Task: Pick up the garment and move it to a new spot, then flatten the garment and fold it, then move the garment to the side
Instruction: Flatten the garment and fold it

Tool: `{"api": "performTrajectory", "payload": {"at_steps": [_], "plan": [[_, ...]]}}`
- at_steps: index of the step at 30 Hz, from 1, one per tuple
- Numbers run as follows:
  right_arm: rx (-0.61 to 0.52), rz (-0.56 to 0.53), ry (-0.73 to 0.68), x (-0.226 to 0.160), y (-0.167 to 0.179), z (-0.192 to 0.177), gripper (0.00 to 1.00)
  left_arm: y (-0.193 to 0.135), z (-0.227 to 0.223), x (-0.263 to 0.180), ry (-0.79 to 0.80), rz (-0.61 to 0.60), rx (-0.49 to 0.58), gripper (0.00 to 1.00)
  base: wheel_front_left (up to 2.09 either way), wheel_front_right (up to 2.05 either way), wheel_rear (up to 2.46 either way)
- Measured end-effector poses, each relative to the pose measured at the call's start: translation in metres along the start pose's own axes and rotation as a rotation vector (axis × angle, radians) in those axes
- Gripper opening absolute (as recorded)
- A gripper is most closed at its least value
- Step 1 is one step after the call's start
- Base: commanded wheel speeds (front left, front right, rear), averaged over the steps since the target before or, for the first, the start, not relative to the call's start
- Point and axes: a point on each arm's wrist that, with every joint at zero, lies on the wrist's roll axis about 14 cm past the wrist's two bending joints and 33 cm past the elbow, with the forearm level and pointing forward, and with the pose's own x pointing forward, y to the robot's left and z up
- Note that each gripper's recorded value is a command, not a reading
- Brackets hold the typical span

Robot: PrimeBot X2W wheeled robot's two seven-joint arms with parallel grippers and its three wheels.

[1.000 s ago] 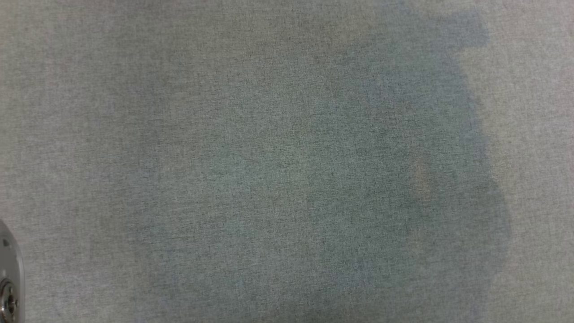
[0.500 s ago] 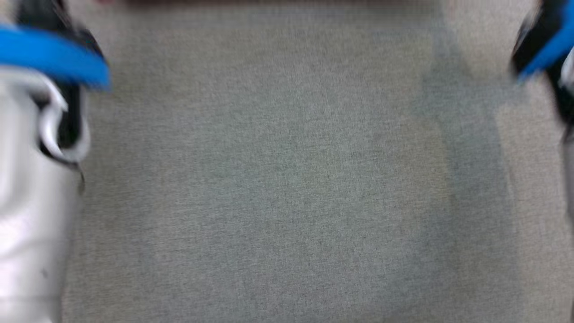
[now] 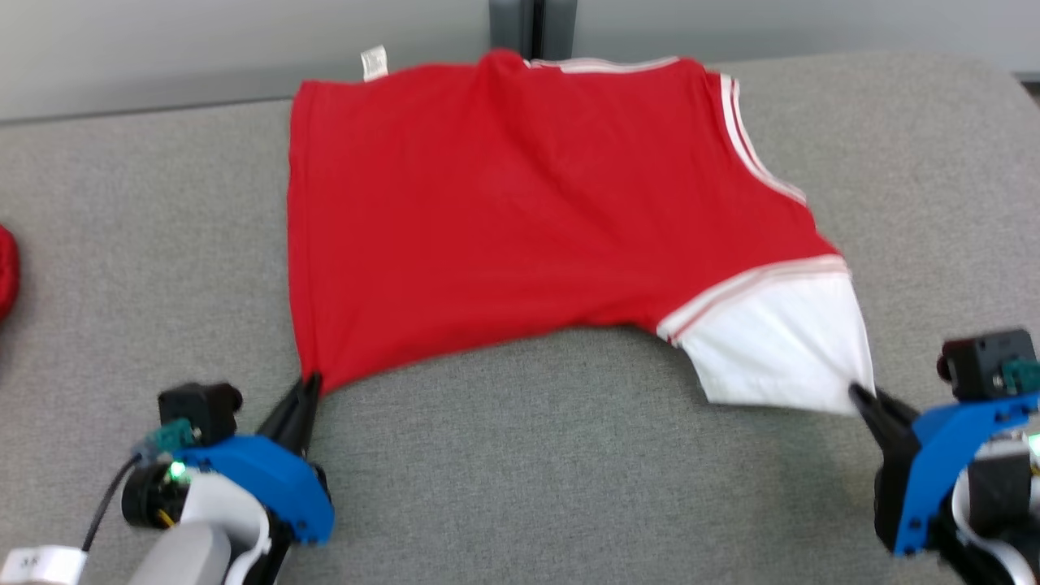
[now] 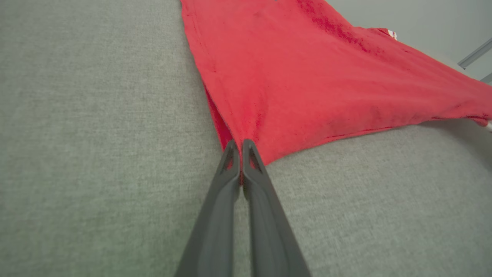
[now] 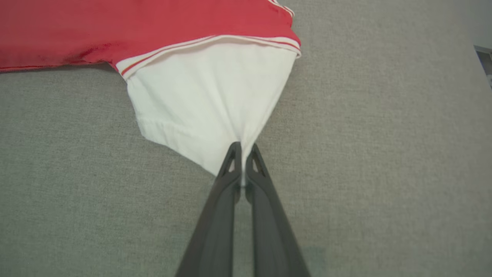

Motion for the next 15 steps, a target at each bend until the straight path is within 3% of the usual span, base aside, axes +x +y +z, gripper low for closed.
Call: {"api": "performTrajectory", "payload": {"at_steps": [8,15], "plan": [[0.099,0.015,0.168,-0.053,0.012,-0.056,0.0,-0.011,-0.04,-0.059,0.182,0.016,0.03,0.0,0.0,0.0,0.0],[0.1,0.039,0.278,-0.068,0.022,-0.073,0.0,-0.012,-0.049,-0.087,0.309,0.008,0.05,0.0,0.0,0.0,0.0]]}}
